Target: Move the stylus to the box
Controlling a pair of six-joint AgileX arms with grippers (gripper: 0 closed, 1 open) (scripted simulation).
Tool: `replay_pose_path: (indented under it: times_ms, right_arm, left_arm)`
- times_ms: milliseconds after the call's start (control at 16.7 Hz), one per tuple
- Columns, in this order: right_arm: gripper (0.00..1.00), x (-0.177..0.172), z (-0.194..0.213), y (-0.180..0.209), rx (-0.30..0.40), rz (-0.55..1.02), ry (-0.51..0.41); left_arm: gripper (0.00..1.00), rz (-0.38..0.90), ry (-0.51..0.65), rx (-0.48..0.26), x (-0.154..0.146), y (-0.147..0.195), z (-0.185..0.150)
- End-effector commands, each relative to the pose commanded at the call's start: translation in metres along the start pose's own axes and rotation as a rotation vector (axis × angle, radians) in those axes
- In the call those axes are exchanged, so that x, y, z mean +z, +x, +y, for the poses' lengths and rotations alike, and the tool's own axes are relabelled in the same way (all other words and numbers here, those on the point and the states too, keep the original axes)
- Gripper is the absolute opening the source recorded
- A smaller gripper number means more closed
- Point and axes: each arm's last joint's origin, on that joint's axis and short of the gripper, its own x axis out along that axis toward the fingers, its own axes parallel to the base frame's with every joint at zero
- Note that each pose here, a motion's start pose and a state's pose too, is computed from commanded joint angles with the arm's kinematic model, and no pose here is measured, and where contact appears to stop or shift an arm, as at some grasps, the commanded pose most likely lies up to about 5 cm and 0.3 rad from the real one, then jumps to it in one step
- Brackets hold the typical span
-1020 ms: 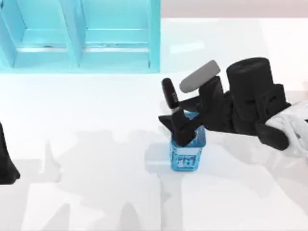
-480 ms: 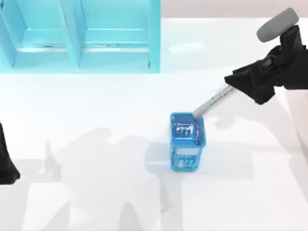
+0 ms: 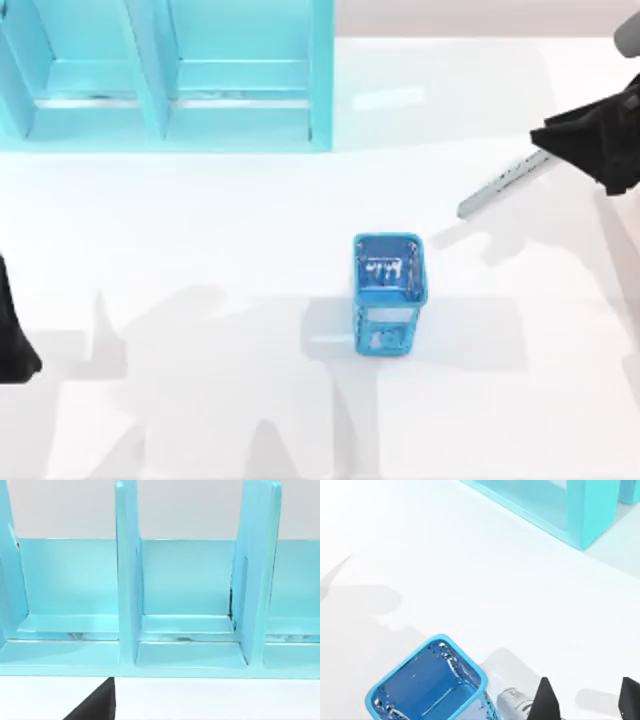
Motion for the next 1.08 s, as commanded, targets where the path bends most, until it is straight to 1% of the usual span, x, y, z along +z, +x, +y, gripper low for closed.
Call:
replay_pose_path:
  times_ms: [120, 180, 300, 420, 540, 720, 840, 960, 1080]
  right_arm:
    - [0.00, 0.000, 0.000, 0.002, 0.004, 0.005, 0.003]
    - [0.00, 0.001, -0.002, 0.000, -0.005, 0.009, 0.001]
    - [0.00, 0.004, -0.010, -0.008, -0.052, 0.030, 0.000]
    - [0.00, 0.008, -0.024, -0.025, -0.129, 0.072, 0.009]
    - [0.00, 0.010, -0.038, -0.050, -0.227, 0.133, 0.030]
    - [0.00, 0.009, -0.055, -0.097, -0.387, 0.248, 0.086]
    - [0.00, 0.005, -0.061, -0.129, -0.481, 0.330, 0.134]
    - [0.00, 0.000, -0.063, -0.155, -0.556, 0.401, 0.180]
    - [0.00, -0.004, -0.063, -0.170, -0.602, 0.445, 0.209]
  left_arm:
    - [1.00, 0.000, 0.000, 0.000, 0.000, 0.000, 0.000]
    - [1.00, 0.000, 0.000, 0.000, 0.000, 0.000, 0.000]
    - [1.00, 0.000, 0.000, 0.000, 0.000, 0.000, 0.000]
    - [1.00, 0.000, 0.000, 0.000, 0.000, 0.000, 0.000]
    - [1.00, 0.000, 0.000, 0.000, 0.000, 0.000, 0.000]
    - [1.00, 0.000, 0.000, 0.000, 0.000, 0.000, 0.000]
    - [1.00, 0.000, 0.000, 0.000, 0.000, 0.000, 0.000]
    - [1.00, 0.000, 0.000, 0.000, 0.000, 0.000, 0.000]
    - [1.00, 0.000, 0.000, 0.000, 0.000, 0.000, 0.000]
